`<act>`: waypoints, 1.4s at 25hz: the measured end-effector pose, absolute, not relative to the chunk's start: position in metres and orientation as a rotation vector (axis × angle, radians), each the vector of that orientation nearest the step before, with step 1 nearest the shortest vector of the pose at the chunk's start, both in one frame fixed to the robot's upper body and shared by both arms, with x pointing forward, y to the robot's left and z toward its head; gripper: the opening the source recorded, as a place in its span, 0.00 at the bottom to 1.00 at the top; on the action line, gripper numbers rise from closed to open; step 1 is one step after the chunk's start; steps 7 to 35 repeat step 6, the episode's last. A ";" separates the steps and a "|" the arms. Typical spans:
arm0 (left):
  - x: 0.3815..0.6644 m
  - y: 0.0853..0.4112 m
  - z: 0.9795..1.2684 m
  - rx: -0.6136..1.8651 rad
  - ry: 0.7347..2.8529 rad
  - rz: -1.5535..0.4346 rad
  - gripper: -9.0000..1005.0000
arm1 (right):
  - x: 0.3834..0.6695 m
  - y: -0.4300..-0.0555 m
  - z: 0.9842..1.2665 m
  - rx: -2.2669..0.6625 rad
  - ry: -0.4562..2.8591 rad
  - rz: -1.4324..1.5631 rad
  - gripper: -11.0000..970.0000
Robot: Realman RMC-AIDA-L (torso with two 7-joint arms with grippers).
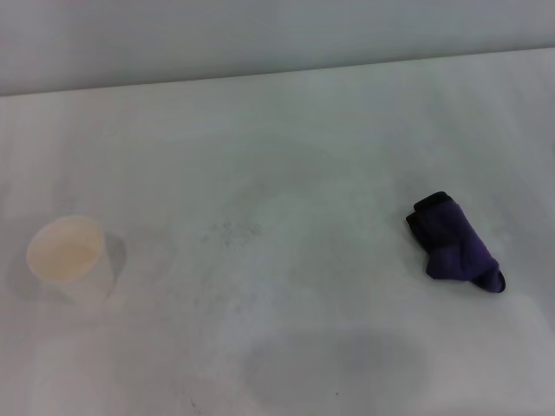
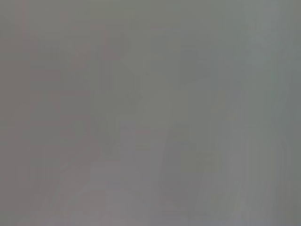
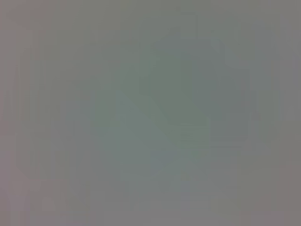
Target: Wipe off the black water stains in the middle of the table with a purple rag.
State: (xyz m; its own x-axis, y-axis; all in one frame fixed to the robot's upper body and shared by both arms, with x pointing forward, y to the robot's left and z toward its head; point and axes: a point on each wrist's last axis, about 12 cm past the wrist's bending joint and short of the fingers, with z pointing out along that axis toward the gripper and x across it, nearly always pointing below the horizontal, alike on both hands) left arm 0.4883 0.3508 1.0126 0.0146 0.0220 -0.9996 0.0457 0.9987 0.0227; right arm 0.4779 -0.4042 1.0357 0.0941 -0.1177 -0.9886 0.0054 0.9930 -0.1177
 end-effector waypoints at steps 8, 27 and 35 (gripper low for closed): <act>0.474 0.337 1.003 0.022 1.569 -0.079 0.89 | 0.474 -0.393 1.024 -0.125 1.517 -0.126 0.61; 0.474 0.337 1.003 0.022 1.569 -0.079 0.89 | 0.474 -0.393 1.024 -0.125 1.517 -0.126 0.61; 0.474 0.337 1.003 0.022 1.569 -0.079 0.89 | 0.474 -0.393 1.024 -0.125 1.517 -0.126 0.61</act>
